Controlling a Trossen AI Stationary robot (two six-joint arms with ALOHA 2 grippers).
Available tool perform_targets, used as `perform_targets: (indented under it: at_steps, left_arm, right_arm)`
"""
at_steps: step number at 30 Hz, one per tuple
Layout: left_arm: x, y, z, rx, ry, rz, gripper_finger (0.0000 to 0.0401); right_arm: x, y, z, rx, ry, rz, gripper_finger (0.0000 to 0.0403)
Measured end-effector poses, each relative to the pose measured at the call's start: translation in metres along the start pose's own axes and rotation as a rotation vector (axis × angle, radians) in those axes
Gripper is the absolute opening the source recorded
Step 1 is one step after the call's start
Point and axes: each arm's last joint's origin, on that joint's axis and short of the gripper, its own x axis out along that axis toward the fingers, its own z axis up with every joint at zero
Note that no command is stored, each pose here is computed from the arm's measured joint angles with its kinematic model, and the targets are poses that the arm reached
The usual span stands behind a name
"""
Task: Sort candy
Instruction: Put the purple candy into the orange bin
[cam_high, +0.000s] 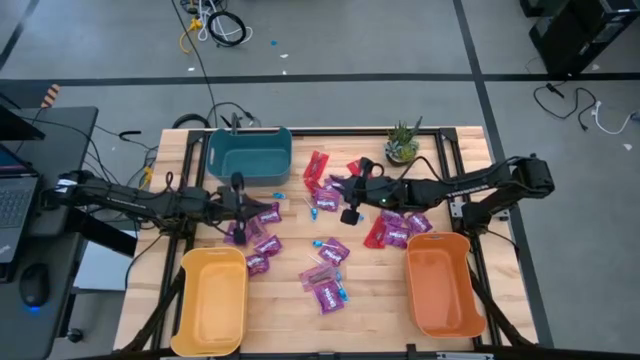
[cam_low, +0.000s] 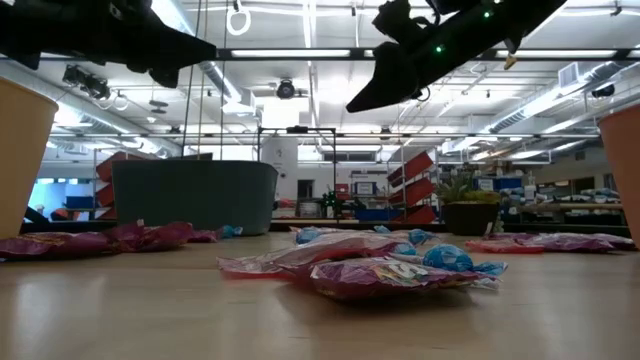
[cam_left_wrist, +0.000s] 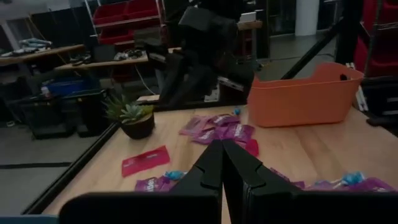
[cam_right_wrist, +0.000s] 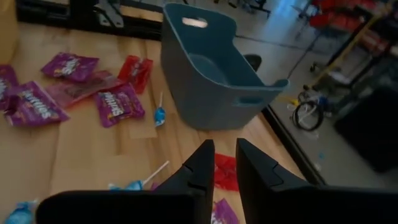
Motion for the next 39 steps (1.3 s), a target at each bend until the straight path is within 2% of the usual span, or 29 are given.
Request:
perform_targets:
  at_steps: [4, 9, 12, 16, 22, 30, 39]
  left_arm:
    - [0.000, 0.002, 0.000, -0.021, 0.003, 0.067, 0.0006]
    - [0.000, 0.005, 0.001, -0.027, -0.001, 0.155, 0.0006]
    - [-0.001, 0.008, 0.003, -0.011, -0.007, 0.268, 0.0006]
    - [-0.002, 0.011, 0.004, 0.024, -0.004, 0.368, 0.0006]
    - [-0.003, 0.012, 0.006, 0.042, -0.018, 0.387, 0.0006]
    - [-0.003, 0.012, 0.007, 0.039, -0.029, 0.390, 0.0006]
    - [-0.003, 0.012, 0.007, 0.041, -0.027, 0.390, 0.0006]
  right_arm:
    - [0.000, -0.004, 0.006, 0.029, 0.071, -0.004, 0.0057]
    - [0.004, -0.007, 0.021, -0.016, 0.114, -0.004, 0.0055]
    - [0.005, -0.008, 0.025, -0.033, 0.122, 0.020, 0.0056]
    - [0.007, -0.012, 0.021, 0.012, 0.154, 0.064, 0.0057]
    - [0.013, -0.008, 0.010, 0.030, 0.218, 0.081, 0.0056]
    - [0.041, 0.010, -0.016, 0.033, 0.318, 0.092, 0.0058]
    - [0.065, 0.024, -0.041, 0.058, 0.386, 0.086, 0.0091]
